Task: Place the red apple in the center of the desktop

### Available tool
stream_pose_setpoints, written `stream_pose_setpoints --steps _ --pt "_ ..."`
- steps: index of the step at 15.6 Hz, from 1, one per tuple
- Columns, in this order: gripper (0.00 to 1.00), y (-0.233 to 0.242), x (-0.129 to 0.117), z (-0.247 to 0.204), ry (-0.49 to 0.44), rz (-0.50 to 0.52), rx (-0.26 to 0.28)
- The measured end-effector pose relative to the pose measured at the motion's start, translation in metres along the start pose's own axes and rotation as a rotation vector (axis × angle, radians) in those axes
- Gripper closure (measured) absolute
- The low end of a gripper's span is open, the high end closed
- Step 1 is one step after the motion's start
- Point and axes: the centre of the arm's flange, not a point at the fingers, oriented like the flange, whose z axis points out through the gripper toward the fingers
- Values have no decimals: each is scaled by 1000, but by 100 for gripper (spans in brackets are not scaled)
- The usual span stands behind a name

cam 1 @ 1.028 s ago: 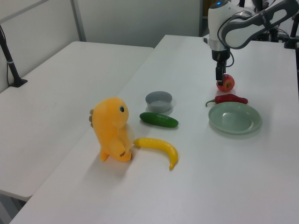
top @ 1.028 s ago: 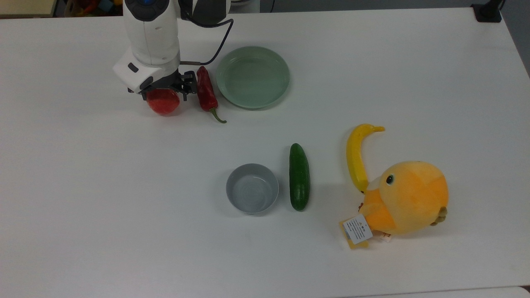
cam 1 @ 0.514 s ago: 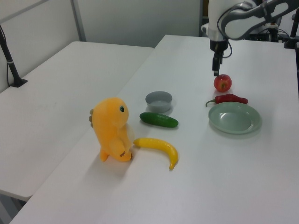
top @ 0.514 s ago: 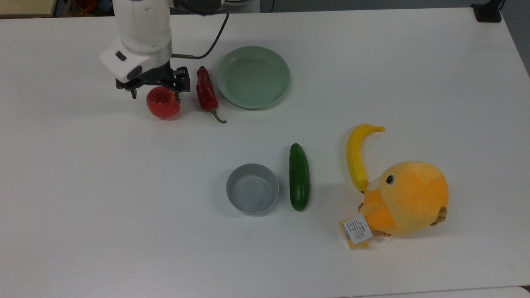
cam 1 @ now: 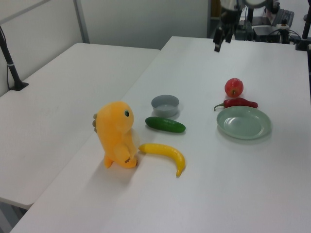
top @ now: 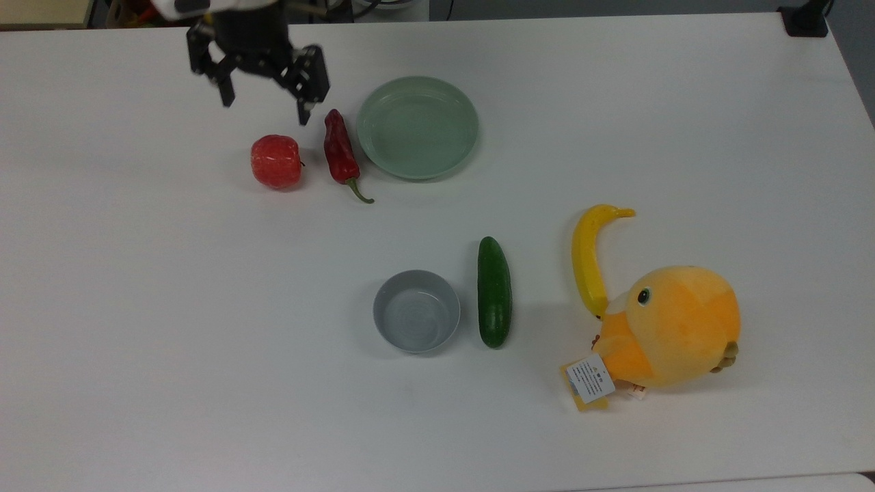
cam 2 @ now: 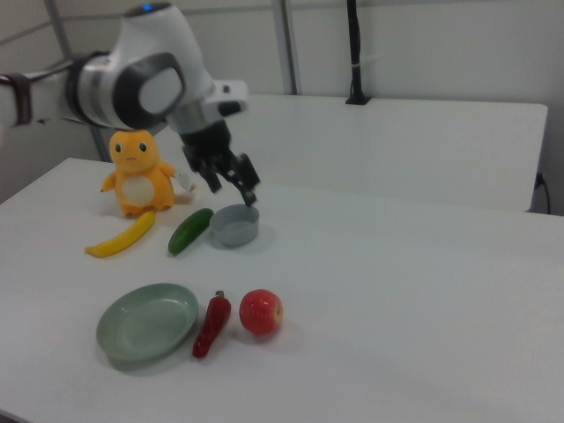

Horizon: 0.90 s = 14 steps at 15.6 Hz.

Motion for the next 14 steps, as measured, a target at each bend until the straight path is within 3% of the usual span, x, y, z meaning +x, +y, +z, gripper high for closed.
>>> stream_pose_setpoints --steps 5,9,14 --pt "0 -46 -26 -41 -38 -13 54" --pt "0 -49 -29 -36 -56 -113 59" --pt "0 -58 -45 -32 -165 -169 48"
